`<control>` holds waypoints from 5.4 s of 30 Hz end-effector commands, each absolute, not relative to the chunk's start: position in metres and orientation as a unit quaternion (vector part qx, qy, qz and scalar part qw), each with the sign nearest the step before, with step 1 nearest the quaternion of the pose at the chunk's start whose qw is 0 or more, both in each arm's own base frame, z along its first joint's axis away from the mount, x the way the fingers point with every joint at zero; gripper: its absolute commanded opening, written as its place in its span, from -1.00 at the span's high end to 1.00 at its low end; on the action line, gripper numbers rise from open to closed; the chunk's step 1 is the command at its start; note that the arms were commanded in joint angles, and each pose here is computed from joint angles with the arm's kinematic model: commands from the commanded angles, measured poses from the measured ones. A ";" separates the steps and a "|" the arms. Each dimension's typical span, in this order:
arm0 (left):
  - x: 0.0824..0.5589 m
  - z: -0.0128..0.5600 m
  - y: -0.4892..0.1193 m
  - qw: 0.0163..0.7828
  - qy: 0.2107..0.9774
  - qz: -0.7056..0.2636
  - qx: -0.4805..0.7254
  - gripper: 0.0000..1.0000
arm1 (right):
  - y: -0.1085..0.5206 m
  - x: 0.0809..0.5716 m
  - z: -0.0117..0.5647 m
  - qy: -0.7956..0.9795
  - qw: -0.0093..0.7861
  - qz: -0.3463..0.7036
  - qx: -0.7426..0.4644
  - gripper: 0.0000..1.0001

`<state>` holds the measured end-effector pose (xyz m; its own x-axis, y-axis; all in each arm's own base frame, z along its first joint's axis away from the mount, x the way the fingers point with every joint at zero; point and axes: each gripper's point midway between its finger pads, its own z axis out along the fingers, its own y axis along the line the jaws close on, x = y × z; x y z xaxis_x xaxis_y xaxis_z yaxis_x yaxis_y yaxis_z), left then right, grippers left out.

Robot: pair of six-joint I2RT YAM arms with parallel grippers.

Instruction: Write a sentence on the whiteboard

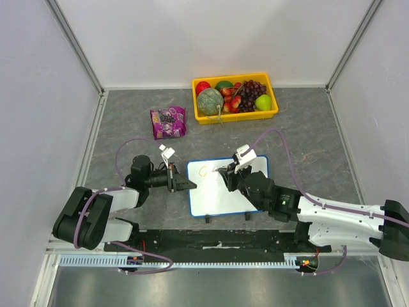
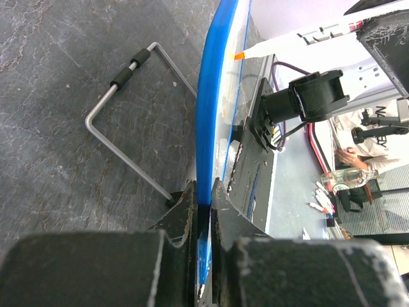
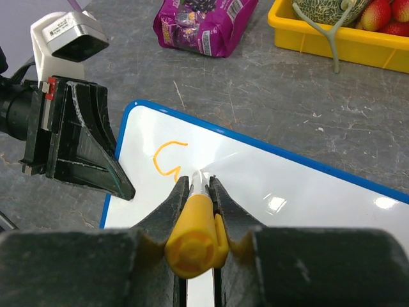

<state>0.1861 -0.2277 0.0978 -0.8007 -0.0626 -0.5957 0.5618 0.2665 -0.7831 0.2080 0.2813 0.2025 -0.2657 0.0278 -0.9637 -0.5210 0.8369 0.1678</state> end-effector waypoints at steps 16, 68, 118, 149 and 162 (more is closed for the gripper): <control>0.197 0.091 -0.226 0.285 0.760 -0.562 0.161 0.96 | 0.285 0.205 0.191 0.772 0.562 0.240 -0.173 1.00; 0.197 0.091 -0.226 0.284 0.760 -0.562 0.161 0.96 | 0.269 0.216 0.208 0.761 0.595 0.224 -0.129 1.00; 0.197 0.091 -0.226 0.284 0.760 -0.562 0.161 0.96 | 0.262 0.221 0.203 0.770 0.596 0.195 -0.118 1.00; 0.198 0.091 -0.226 0.285 0.760 -0.562 0.162 0.96 | 0.255 0.216 0.219 0.750 0.612 0.225 -0.111 1.00; 0.197 0.091 -0.227 0.283 0.760 -0.562 0.162 0.96 | 0.251 0.219 0.203 0.763 0.604 0.203 -0.108 1.00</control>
